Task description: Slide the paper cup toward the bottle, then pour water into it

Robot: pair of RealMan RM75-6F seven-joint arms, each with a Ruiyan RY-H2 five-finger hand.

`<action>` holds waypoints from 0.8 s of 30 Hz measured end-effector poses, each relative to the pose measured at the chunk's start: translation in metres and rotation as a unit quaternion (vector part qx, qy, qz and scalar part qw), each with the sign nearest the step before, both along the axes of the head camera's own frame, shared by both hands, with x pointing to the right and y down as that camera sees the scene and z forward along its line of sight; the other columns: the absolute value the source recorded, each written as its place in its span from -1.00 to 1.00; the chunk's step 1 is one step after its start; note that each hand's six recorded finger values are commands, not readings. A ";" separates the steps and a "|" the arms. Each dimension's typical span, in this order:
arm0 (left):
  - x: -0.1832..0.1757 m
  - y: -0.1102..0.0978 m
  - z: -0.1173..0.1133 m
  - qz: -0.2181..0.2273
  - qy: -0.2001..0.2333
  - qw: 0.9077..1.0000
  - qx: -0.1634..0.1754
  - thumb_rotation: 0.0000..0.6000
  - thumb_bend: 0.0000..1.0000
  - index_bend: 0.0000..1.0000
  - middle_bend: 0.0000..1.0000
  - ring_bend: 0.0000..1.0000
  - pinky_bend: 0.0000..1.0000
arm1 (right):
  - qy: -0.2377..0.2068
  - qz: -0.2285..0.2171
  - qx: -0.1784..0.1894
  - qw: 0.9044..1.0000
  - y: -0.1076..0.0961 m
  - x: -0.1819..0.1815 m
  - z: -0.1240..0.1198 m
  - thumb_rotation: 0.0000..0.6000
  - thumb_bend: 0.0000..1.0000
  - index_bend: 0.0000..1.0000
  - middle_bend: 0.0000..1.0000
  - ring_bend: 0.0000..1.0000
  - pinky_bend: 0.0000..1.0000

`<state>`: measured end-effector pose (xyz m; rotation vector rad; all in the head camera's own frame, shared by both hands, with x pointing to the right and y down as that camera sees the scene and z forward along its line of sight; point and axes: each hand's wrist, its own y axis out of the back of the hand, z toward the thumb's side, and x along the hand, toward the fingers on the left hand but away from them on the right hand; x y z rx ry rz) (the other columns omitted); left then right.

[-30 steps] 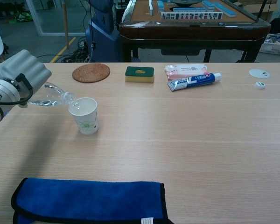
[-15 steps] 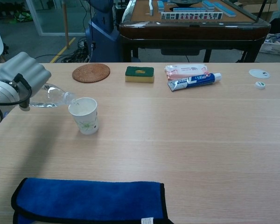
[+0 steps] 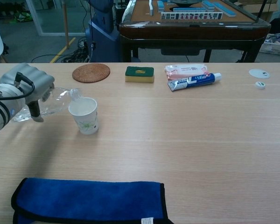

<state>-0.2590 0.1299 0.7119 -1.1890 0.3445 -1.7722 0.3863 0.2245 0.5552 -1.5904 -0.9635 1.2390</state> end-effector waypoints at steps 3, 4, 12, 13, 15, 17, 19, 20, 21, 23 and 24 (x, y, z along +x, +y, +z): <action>0.000 0.000 -0.001 -0.014 0.024 1.000 0.002 1.00 -1.00 0.10 0.17 -0.14 0.00 | 0.000 0.000 -0.001 1.000 0.000 0.000 0.000 1.00 0.04 -0.55 -0.64 -0.92 -0.62; 0.000 0.000 -0.002 -0.018 0.032 0.999 0.003 1.00 -1.00 0.10 0.17 -0.14 0.00 | 0.000 0.000 -0.001 1.000 0.000 0.000 0.000 1.00 0.04 -0.55 -0.64 -0.92 -0.62; -0.005 -0.005 -0.012 -0.058 0.118 0.991 0.036 1.00 -1.00 0.10 0.17 -0.14 0.00 | 0.001 0.000 -0.003 1.000 0.000 0.000 0.002 1.00 0.04 -0.55 -0.64 -0.92 -0.62; -0.006 -0.005 -0.012 -0.066 0.129 0.989 0.039 1.00 -1.00 0.09 0.16 -0.14 0.00 | 0.002 0.000 -0.004 1.000 0.000 0.000 0.003 1.00 0.04 -0.55 -0.64 -0.92 -0.62; -0.009 -0.005 -0.013 -0.085 0.155 0.983 0.042 1.00 -1.00 0.09 0.16 -0.14 0.00 | 0.003 -0.001 -0.005 1.000 0.000 0.000 0.003 1.00 0.04 -0.55 -0.64 -0.92 -0.62; -0.013 -0.006 -0.014 -0.104 0.178 0.977 0.045 1.00 -1.00 0.09 0.16 -0.14 0.00 | 0.004 -0.002 -0.007 1.000 0.000 -0.001 0.004 1.00 0.04 -0.55 -0.64 -0.92 -0.62; -0.015 -0.006 -0.015 -0.119 0.196 0.972 0.048 1.00 -1.00 0.09 0.16 -0.14 0.00 | 0.005 -0.002 -0.007 1.000 0.000 -0.001 0.005 1.00 0.04 -0.55 -0.64 -0.92 -0.62; -0.017 -0.006 -0.016 -0.128 0.207 0.969 0.050 1.00 -1.00 0.09 0.16 -0.14 0.00 | 0.005 -0.003 -0.007 1.000 0.000 -0.001 0.005 1.00 0.04 -0.55 -0.64 -0.92 -0.62; -0.018 -0.006 -0.016 -0.135 0.215 0.966 0.052 1.00 -1.00 0.09 0.16 -0.14 0.00 | 0.005 -0.003 -0.007 1.000 0.000 -0.001 0.005 1.00 0.04 -0.55 -0.64 -0.92 -0.62; -0.021 -0.007 -0.017 -0.151 0.233 0.959 0.058 1.00 -1.00 0.09 0.16 -0.14 0.00 | 0.005 -0.002 -0.007 1.000 0.001 -0.002 0.005 1.00 0.04 -0.55 -0.64 -0.92 -0.62; -0.022 -0.007 -0.017 -0.157 0.241 0.956 0.060 1.00 -1.00 0.09 0.16 -0.14 0.00 | 0.005 -0.002 -0.007 1.000 0.001 -0.002 0.005 1.00 0.04 -0.55 -0.64 -0.92 -0.62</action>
